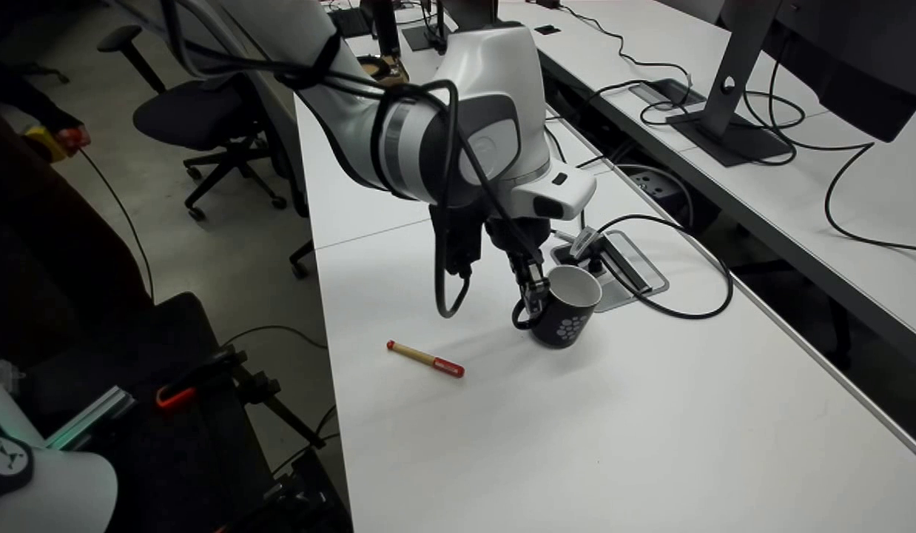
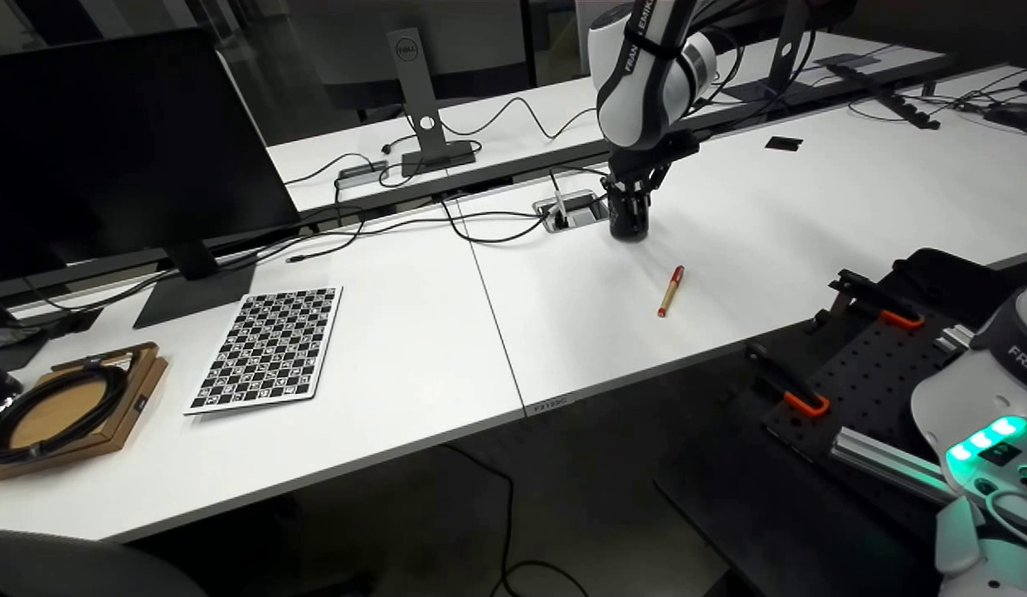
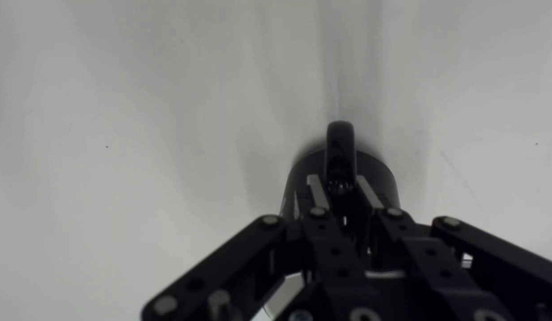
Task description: Move the black mug to the left side of the desk
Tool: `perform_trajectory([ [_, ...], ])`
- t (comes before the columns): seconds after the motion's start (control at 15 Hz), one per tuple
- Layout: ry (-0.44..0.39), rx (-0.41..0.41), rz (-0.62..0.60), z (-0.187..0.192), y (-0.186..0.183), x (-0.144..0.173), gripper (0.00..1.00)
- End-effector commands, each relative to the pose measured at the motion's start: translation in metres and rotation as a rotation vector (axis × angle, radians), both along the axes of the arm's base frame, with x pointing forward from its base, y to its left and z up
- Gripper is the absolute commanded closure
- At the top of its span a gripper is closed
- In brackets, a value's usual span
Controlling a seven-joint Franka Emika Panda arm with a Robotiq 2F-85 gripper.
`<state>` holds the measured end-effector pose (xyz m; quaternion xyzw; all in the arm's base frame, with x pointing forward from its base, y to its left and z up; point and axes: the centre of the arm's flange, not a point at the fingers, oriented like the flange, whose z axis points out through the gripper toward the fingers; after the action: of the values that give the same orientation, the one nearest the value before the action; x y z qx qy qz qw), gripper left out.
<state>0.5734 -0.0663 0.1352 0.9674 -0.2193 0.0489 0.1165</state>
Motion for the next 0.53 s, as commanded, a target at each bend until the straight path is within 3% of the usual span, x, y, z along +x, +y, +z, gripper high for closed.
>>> perform_trajectory([
  [0.0,0.021,-0.019,0.160,0.011,0.002,0.001,0.96],
  [0.2,0.032,-0.024,0.216,0.013,0.002,0.002,0.96],
  [0.27,0.035,-0.012,0.160,0.002,0.001,0.002,0.96],
  [0.33,0.037,-0.011,0.160,0.002,0.001,0.002,0.82],
  [0.47,0.037,-0.010,0.159,0.002,0.001,0.001,0.82],
])
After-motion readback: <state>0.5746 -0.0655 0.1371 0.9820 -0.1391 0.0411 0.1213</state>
